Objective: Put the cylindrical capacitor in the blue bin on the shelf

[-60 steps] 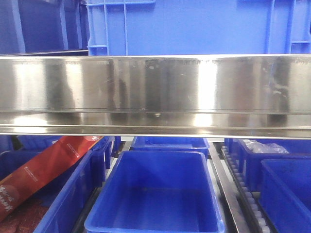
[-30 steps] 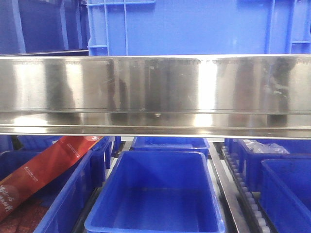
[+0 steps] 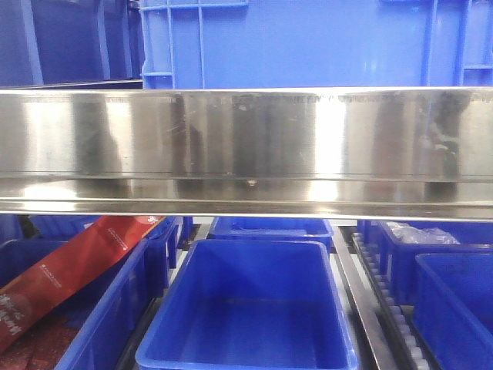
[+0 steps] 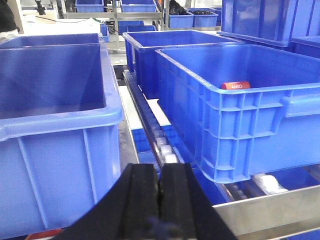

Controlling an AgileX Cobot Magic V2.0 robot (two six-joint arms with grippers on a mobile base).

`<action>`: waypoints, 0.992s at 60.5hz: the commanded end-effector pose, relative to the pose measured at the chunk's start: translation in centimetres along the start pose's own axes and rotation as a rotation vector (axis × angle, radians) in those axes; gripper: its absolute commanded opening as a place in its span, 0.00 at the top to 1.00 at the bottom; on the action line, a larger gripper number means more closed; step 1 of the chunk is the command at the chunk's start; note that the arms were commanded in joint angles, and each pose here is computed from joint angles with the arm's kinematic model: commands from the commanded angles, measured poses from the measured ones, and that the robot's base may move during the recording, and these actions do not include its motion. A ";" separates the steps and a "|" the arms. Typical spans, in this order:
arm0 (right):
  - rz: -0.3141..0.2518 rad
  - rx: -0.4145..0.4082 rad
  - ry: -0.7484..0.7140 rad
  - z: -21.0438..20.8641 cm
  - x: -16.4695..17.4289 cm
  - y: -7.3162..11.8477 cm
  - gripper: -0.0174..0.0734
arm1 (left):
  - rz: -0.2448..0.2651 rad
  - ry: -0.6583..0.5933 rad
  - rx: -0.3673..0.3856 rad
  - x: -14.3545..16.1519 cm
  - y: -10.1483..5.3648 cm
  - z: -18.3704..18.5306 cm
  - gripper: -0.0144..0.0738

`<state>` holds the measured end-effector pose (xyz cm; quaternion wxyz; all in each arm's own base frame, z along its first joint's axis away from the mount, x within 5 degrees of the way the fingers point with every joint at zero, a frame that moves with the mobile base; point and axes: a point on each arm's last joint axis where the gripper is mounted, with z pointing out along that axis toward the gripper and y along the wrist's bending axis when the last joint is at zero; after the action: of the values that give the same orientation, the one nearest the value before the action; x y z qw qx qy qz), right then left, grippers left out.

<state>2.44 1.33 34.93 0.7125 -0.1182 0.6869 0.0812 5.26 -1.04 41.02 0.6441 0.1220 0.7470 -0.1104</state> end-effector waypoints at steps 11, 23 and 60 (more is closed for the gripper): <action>-0.014 0.014 -0.023 0.0 -0.2 -0.1 0.99 | 0.023 -0.117 -0.116 3.5 0.0 0.2 0.96; -0.014 0.014 -0.023 0.0 -0.2 -0.1 0.99 | 0.002 -0.177 -0.265 9.5 0.6 0.6 0.96; -0.014 0.012 -0.023 0.0 -0.2 -0.1 0.99 | -0.099 -0.173 -0.227 20.1 0.7 3.1 0.96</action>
<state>2.45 1.33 34.91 0.7123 -0.1182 0.6870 0.0812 5.67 -0.45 20.47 0.7003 -0.0023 0.7115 -0.0571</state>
